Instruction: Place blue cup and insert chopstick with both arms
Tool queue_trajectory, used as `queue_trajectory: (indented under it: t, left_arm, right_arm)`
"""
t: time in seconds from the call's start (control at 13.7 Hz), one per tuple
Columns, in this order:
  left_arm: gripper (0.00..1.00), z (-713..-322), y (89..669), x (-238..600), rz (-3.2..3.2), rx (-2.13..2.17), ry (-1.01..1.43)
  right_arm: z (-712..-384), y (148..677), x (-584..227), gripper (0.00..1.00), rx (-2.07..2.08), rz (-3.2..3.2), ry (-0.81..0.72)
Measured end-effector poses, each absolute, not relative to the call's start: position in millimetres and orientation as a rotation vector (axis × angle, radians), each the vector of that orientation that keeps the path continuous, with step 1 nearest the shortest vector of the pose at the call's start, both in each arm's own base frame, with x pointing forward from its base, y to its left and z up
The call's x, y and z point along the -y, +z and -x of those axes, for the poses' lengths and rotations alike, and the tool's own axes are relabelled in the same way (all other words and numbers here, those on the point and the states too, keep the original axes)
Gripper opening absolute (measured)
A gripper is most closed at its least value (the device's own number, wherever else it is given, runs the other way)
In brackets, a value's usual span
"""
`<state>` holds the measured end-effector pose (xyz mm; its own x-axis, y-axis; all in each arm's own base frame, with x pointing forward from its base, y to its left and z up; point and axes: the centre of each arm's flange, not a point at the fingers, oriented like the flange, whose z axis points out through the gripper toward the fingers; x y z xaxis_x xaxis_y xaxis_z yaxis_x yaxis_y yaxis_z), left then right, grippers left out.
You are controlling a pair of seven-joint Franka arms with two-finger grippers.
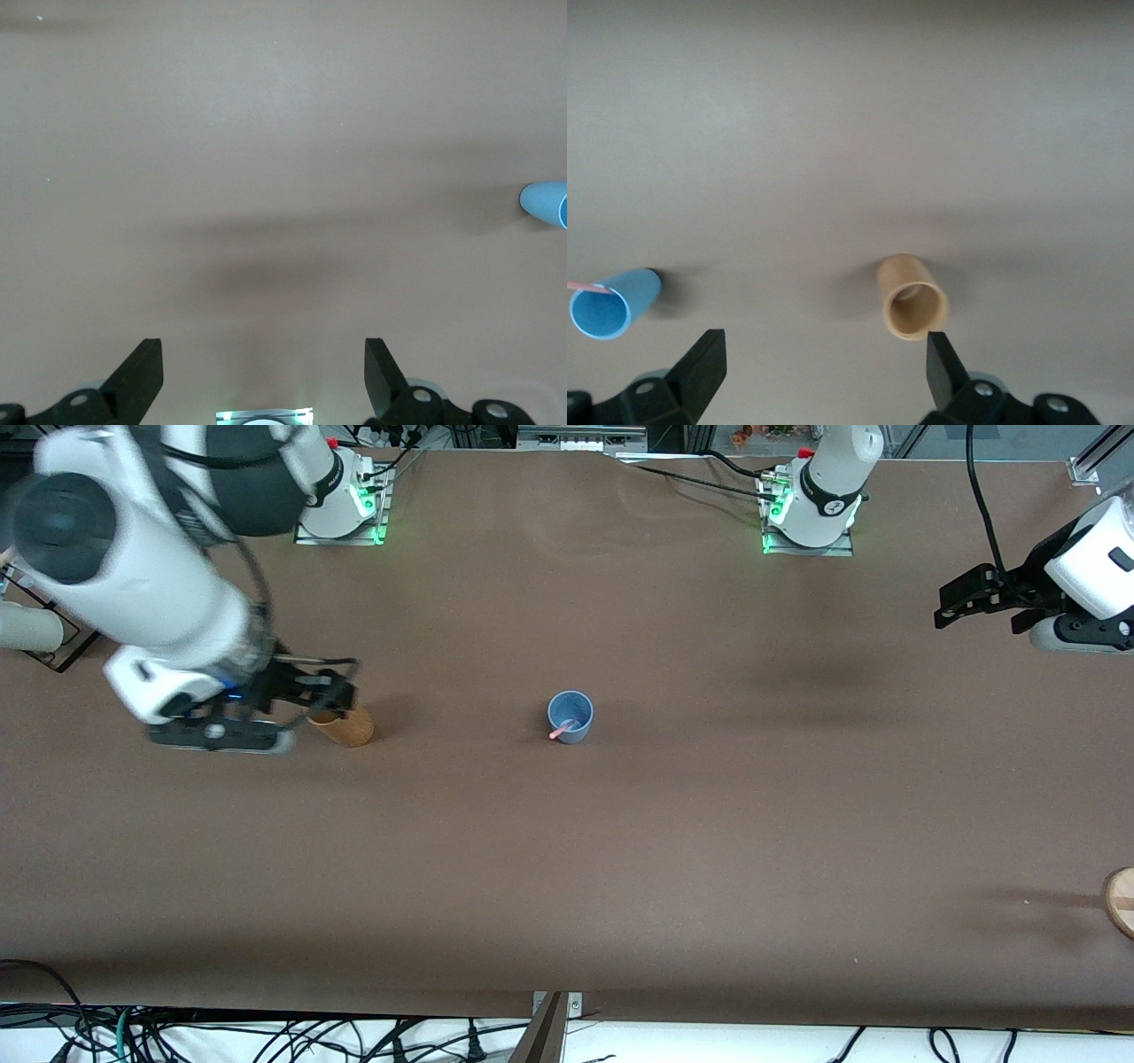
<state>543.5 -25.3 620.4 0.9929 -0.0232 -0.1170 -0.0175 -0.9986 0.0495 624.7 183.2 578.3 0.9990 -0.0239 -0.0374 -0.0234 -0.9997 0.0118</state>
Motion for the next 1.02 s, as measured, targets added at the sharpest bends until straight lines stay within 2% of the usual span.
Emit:
queue_trajectory:
  t: [0.29,0.44,0.66,1.02]
  left_arm:
    - [1.00,-547.0,615.4,20.1,-3.086,0.021,-0.195]
    - [1.00,-548.3,613.0,20.3,-3.085,0.021,-0.202]
    - [1.00,-549.2,611.4,20.6,-3.085,0.022,-0.206]
    - [1.00,-549.2,611.8,23.3,-3.085,0.032,-0.205]
  right_arm:
    - [-594.6,609.4,-77.1,1.00,-0.068,-3.175,-0.189]
    - [-568.1,622.1,-42.3,1.00,-0.083,-3.195,-0.178]
    - [-526.3,629.5,-32.0,1.00,-0.087,-3.197,-0.112]
    - [-523.9,624.4,-38.7,1.00,-0.114,-3.157,-0.060]
